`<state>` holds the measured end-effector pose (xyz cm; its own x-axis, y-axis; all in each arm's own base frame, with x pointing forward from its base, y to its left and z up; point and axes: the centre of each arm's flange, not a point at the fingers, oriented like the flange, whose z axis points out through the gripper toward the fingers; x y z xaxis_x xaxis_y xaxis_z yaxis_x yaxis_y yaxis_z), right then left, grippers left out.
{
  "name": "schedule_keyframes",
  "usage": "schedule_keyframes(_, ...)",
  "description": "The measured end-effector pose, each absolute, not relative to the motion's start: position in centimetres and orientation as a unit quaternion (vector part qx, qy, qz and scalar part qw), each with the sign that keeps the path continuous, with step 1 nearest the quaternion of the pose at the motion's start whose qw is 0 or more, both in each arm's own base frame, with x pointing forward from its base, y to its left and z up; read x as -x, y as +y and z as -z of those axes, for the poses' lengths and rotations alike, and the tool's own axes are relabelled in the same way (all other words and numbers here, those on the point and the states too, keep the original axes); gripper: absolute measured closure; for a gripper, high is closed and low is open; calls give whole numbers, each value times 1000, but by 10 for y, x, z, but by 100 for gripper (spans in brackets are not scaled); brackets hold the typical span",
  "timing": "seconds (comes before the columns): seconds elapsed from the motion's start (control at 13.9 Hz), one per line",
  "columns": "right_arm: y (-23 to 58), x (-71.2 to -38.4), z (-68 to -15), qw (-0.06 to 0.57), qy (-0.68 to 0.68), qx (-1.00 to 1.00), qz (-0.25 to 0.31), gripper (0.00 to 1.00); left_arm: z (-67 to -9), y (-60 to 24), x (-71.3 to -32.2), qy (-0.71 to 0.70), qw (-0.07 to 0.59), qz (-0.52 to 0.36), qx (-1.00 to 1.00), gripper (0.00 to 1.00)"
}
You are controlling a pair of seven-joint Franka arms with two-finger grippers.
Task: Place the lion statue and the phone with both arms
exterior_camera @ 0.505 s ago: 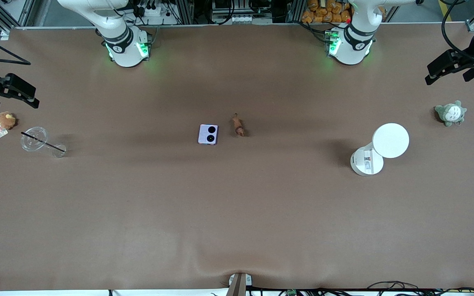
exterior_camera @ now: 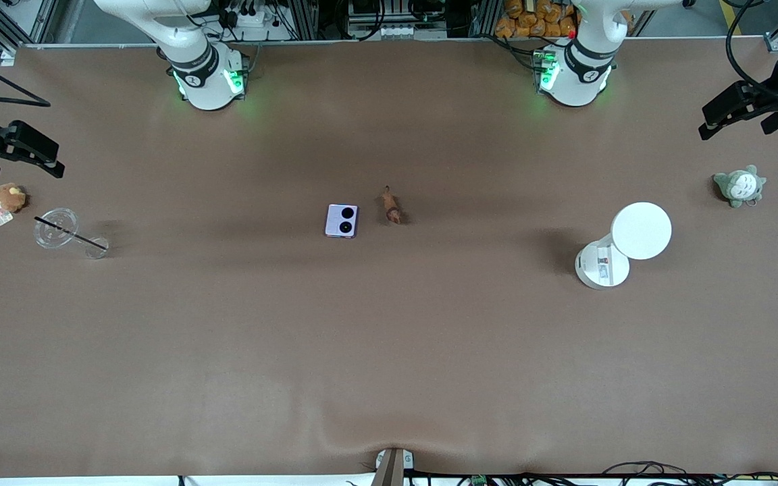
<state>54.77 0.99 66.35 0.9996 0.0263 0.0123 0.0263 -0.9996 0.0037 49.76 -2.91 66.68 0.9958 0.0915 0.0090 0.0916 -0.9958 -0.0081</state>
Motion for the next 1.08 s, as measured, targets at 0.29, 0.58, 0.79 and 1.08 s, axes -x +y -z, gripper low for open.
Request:
schedule_keyframes(0.29,10,-548,-663,2,13,-1000,-6,0,-669,-32,-503,-43,4,7,999,0)
schedule_keyframes(0.58,9,-548,-663,2,12,-1000,-6,0,-659,-43,-509,-33,5,-3,999,0)
schedule_keyframes(0.79,8,-548,-663,2,11,-1000,-5,0,-640,-93,-511,-27,13,-31,999,0)
schedule_keyframes(1.08,5,-548,-663,2,9,-1000,-5,0,-594,-213,-503,-41,29,-62,997,0)
